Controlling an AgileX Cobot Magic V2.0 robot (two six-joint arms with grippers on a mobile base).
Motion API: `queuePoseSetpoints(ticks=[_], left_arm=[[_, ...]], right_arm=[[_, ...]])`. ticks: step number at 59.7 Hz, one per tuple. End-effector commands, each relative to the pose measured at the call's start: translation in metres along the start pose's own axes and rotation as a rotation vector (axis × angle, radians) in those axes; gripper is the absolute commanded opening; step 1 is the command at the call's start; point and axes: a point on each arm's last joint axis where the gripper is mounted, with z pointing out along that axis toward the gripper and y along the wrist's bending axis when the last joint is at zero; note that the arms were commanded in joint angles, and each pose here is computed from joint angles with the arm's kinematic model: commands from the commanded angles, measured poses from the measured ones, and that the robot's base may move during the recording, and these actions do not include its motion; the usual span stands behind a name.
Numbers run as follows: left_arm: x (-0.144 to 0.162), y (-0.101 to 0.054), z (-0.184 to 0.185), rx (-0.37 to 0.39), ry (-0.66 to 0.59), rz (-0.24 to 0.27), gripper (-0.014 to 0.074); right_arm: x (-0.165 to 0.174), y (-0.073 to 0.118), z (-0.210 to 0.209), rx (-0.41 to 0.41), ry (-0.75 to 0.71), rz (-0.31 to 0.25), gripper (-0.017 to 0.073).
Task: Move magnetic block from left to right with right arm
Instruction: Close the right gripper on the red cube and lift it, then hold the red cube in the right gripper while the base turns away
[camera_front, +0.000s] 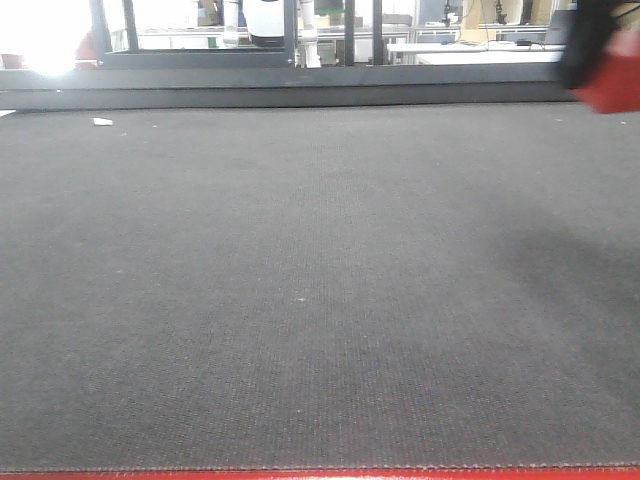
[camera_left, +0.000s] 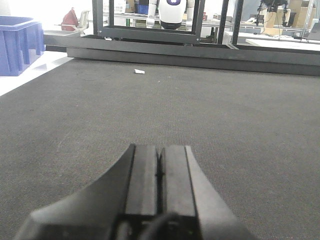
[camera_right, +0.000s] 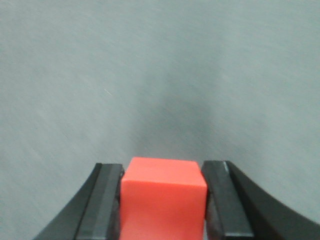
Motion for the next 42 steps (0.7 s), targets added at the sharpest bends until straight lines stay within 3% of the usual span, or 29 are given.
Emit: queuePoseSetpoints(ticks=[1, 20, 42], left_arm=[[-0.006, 0.000, -0.001, 0.003, -0.095, -0.004, -0.0116], [-0.006, 0.000, -0.001, 0.003, -0.095, -0.004, -0.0115], [-0.006, 0.000, -0.001, 0.003, -0.095, -0.004, -0.0116]], right_arm=[[0.007, -0.007, -0.030, -0.018, -0.187, -0.037, 0.0139], [0.071, -0.022, -0.086, -0.054, -0.433, -0.029, 0.0139], [0.106, -0.038, -0.153, -0.032, -0.776, -0.052, 0.0139]])
